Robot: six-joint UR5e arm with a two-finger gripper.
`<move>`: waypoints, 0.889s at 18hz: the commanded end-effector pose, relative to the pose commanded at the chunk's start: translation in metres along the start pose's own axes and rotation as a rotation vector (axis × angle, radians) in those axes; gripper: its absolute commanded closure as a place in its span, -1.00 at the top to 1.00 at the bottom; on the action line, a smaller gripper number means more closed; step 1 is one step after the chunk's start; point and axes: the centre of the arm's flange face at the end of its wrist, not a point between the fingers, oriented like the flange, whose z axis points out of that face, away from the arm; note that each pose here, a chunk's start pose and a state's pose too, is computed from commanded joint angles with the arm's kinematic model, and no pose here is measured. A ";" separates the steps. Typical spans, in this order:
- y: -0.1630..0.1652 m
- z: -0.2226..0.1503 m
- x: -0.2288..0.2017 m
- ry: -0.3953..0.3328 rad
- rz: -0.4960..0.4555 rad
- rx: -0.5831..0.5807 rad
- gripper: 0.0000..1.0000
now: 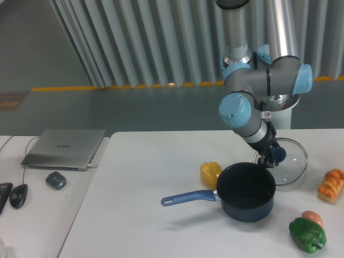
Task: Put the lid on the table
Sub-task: 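Lower the glass lid onto the table beside the saucepan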
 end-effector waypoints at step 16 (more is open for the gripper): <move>-0.020 0.003 -0.004 0.018 -0.007 -0.099 -0.31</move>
